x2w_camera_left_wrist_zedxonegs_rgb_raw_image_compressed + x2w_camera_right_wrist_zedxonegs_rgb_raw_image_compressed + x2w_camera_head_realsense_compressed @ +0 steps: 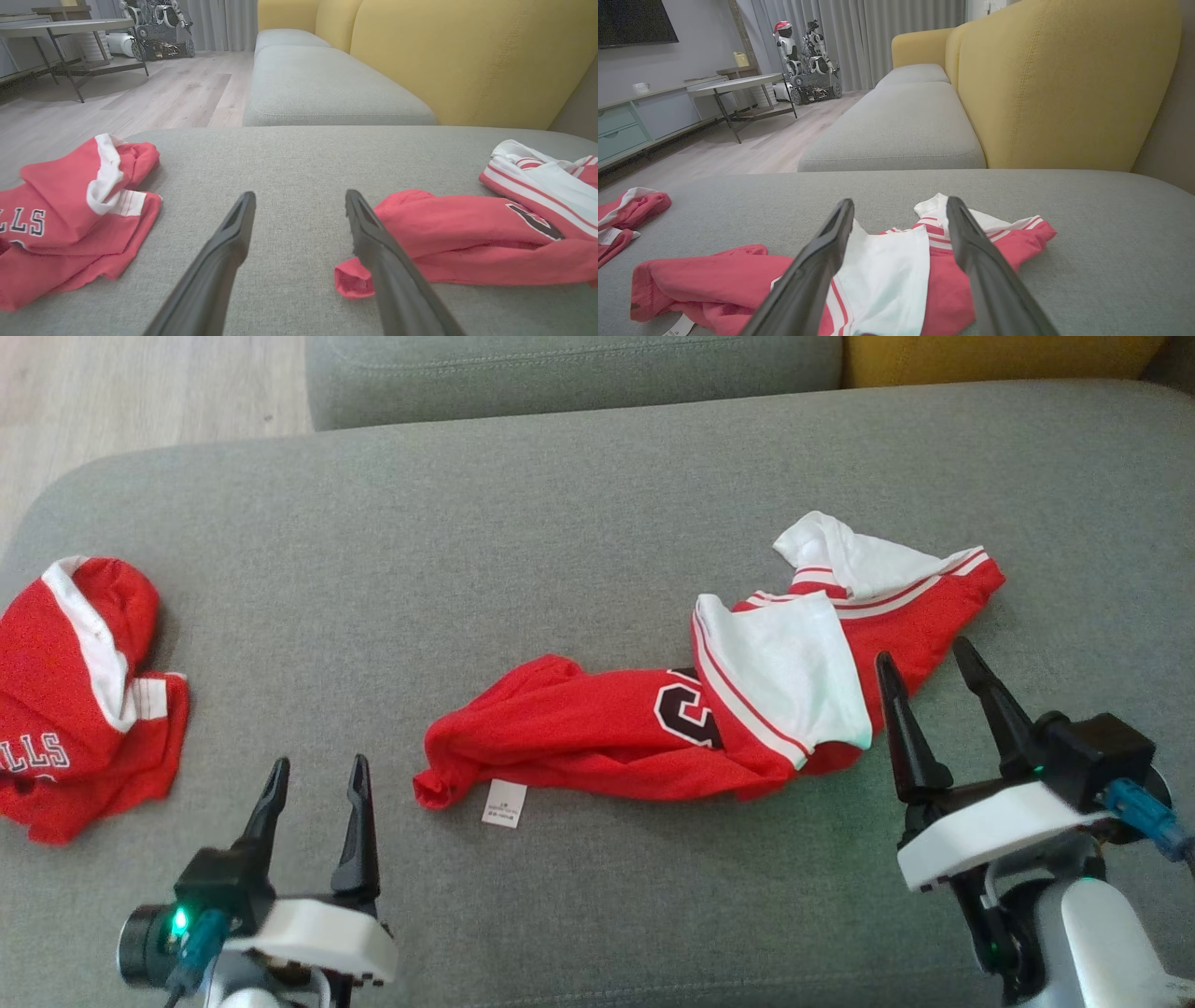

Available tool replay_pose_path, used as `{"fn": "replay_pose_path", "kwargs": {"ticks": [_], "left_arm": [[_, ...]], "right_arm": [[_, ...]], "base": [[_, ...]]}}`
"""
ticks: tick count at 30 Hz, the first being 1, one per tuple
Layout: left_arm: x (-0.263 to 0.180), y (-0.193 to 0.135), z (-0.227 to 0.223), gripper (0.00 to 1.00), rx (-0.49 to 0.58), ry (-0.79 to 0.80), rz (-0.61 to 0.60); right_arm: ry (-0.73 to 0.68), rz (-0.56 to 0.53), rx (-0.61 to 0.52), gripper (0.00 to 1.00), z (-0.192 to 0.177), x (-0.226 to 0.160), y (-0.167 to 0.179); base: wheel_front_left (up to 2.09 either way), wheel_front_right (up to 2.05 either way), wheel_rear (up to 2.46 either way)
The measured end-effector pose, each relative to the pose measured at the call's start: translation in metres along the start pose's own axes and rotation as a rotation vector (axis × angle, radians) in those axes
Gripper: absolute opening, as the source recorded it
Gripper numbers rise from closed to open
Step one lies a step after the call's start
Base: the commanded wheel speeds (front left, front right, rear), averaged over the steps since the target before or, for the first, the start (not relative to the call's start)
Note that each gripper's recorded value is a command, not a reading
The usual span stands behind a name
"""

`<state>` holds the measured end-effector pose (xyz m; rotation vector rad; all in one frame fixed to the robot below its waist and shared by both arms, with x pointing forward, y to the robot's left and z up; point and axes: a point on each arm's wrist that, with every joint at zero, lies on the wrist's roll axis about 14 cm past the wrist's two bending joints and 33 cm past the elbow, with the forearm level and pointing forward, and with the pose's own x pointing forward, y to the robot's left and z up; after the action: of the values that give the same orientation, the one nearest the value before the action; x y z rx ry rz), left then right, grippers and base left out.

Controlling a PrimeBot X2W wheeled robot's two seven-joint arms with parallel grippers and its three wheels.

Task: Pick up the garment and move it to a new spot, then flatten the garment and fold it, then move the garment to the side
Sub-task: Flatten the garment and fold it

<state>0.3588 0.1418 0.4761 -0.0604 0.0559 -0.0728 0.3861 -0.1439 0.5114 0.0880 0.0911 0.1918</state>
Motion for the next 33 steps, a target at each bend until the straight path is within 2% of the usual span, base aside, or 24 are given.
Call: {"fn": "replay_pose_path", "kwargs": {"ticks": [6, 12, 18, 22, 23, 24, 33], "left_arm": [[0.010, -0.021, -0.002, 1.00, -0.010, 0.006, -0.087], [0.006, -0.059, -0.034, 1.00, -0.051, 0.127, -0.211], [0.005, -0.069, -0.067, 1.00, -0.074, 0.250, -0.240], [0.012, -0.070, -0.075, 1.00, -0.088, 0.279, -0.241], [0.014, -0.071, -0.075, 0.75, -0.094, 0.280, -0.244], [0.016, -0.072, -0.076, 0.00, -0.098, 0.282, -0.246], [0.039, -0.063, -0.055, 0.00, -0.144, 0.196, -0.218]], "right_arm": [[0.012, -0.004, 0.003, 1.00, -0.004, 0.001, -0.002], [0.031, -0.009, 0.008, 1.00, -0.011, 0.002, -0.003], [0.051, -0.019, 0.021, 1.00, -0.019, 0.003, -0.007], [0.058, -0.026, 0.024, 1.00, -0.022, 0.003, -0.009], [0.061, -0.028, 0.024, 1.00, -0.023, 0.003, -0.010], [0.063, -0.029, 0.024, 1.00, -0.024, 0.003, -0.010], [0.074, -0.038, 0.028, 1.00, -0.029, 0.006, -0.014]], "base": [[0.00, 0.00, 0.00], [0.00, 0.00, 0.00], [0.00, 0.00, 0.00], [0.00, 0.00, 0.00], [0.00, 0.00, 0.00], [0.00, 0.00, 0.00], [0.00, 0.00, 0.00]]}}
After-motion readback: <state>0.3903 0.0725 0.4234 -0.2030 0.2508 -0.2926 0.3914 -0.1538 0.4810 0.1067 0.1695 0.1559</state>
